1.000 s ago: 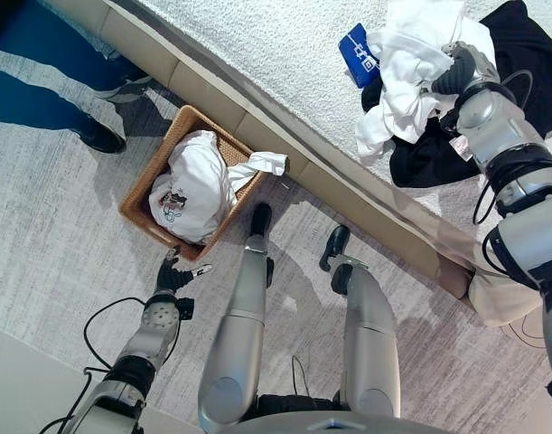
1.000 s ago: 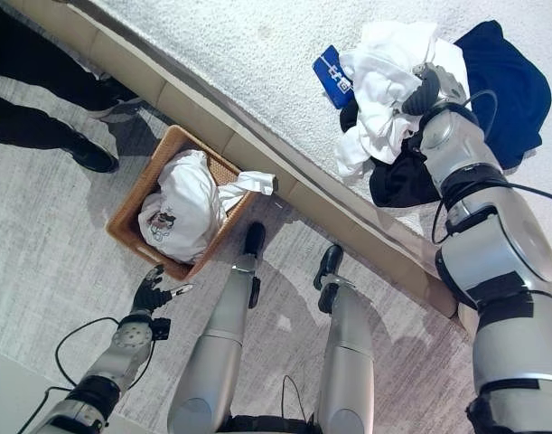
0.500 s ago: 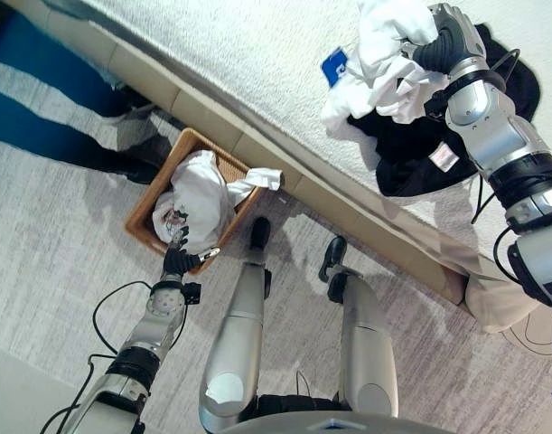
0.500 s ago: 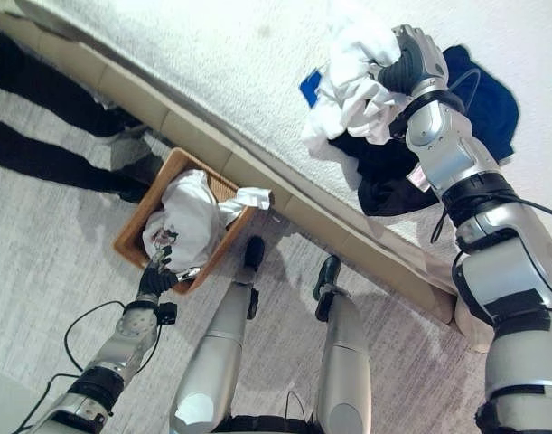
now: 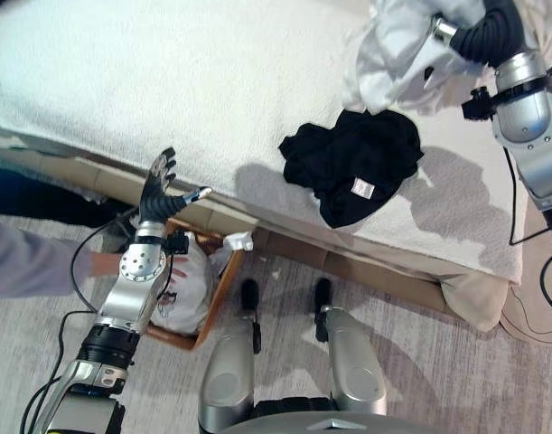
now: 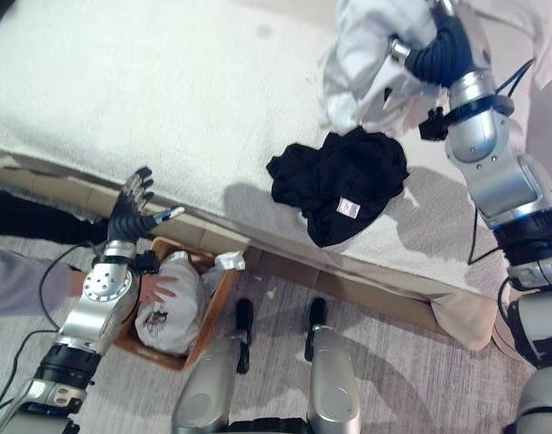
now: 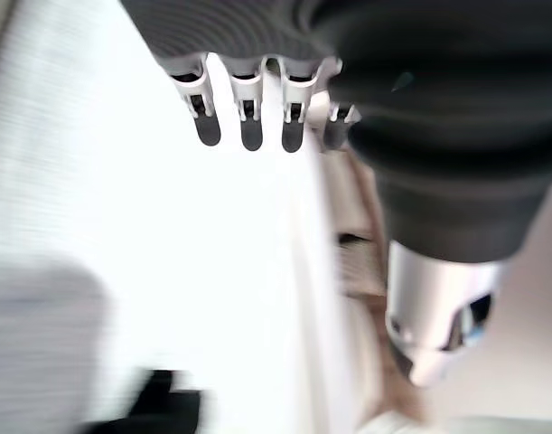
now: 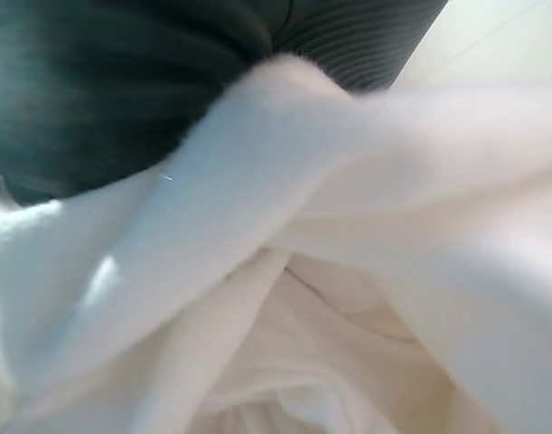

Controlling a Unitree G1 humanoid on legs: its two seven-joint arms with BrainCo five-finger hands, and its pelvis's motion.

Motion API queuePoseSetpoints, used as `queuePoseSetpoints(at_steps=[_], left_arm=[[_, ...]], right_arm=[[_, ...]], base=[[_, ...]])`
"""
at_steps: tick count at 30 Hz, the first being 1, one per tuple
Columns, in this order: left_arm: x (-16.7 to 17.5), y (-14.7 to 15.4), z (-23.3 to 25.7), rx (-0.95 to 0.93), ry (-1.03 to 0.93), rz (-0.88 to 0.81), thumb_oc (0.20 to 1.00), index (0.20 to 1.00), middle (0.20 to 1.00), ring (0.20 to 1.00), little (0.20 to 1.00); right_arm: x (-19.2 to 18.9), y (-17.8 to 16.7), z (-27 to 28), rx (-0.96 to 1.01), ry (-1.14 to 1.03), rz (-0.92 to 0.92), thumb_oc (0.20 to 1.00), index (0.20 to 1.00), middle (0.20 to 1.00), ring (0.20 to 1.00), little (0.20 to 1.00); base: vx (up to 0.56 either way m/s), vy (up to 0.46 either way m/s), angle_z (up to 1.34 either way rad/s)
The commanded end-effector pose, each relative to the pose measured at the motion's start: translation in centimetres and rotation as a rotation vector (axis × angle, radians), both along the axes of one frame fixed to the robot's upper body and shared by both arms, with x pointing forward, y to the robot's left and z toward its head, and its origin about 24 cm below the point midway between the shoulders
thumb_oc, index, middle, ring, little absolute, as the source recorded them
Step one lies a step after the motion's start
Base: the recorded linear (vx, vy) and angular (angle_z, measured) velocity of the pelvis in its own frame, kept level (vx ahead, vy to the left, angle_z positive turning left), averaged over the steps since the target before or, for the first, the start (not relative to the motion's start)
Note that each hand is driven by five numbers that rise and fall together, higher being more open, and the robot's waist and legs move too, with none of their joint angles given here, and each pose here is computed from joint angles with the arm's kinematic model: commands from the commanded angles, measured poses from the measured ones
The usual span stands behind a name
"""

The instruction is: Pick up clothes into the bucket

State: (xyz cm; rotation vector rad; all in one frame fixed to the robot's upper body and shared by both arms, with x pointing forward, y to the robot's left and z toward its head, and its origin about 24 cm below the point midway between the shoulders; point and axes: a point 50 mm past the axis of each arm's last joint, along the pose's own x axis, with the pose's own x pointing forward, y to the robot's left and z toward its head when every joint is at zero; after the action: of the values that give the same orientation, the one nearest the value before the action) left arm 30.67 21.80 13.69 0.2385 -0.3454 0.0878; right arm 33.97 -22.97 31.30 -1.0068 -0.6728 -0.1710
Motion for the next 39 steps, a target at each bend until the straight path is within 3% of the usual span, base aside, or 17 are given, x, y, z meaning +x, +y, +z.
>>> queuePoseSetpoints(at_steps=[1,6,12,18,28,37,38,39], left_arm=[[-0.5,-1.6,1.0,0.036,-0.067,-0.103,1.0,1.0,1.0,1.0,1.0],[-0.3,-4.1,3.3,0.087,-0.127,-0.247,1.0,1.0,1.0,1.0,1.0],[0.5,-9.8,4.4,0.196,-0.08,-0.575,1.0,1.0,1.0,1.0,1.0],[0.6,-14.1,4.6,0.217,-0.081,-0.711,1.0,1.0,1.0,1.0,1.0],[0.7,-18.7,2.7,0.097,0.028,-0.809,1.0,1.0,1.0,1.0,1.0],[1.1,-19.1,1.5,0.069,0.049,-0.72,1.0,1.0,1.0,1.0,1.0],[1.1,-19.1,1.1,0.02,0.072,-0.72,0.238,0.238,0.238,0.238,0.238],[1.0,-19.2,0.7,-0.035,0.097,-0.726,0.2,0.2,0.2,0.2,0.2]], right_arm=[[-0.9,1.5,-0.1,0.038,0.044,0.178,0.2,0.2,0.2,0.2,0.2],[-1.0,2.8,-1.6,0.058,0.164,0.301,0.2,0.2,0.2,0.2,0.2],[-1.6,5.4,-3.1,0.118,0.288,0.501,0.2,0.2,0.2,0.2,0.2],[-2.5,7.3,-3.2,0.146,0.291,0.626,0.2,0.2,0.2,0.2,0.2],[-4.1,10.4,-3.3,0.16,0.266,0.793,0.2,0.2,0.2,0.2,0.2],[-5.3,11.0,-3.7,0.228,0.281,0.892,0.2,0.2,0.2,0.2,0.2],[-5.4,11.0,-3.6,0.236,0.277,0.902,0.2,0.2,0.2,0.2,0.2],[-5.5,11.0,-3.7,0.244,0.278,0.907,0.2,0.2,0.2,0.2,0.2]], base=[[0.07,-0.042,-0.08],[0.06,-0.035,-0.04],[0.09,-0.021,-0.04],[0.07,-0.007,0.02],[0.02,0.006,0.04],[0.0,0.0,0.0],[0.0,0.0,0.0],[0.0,0.0,0.0]])
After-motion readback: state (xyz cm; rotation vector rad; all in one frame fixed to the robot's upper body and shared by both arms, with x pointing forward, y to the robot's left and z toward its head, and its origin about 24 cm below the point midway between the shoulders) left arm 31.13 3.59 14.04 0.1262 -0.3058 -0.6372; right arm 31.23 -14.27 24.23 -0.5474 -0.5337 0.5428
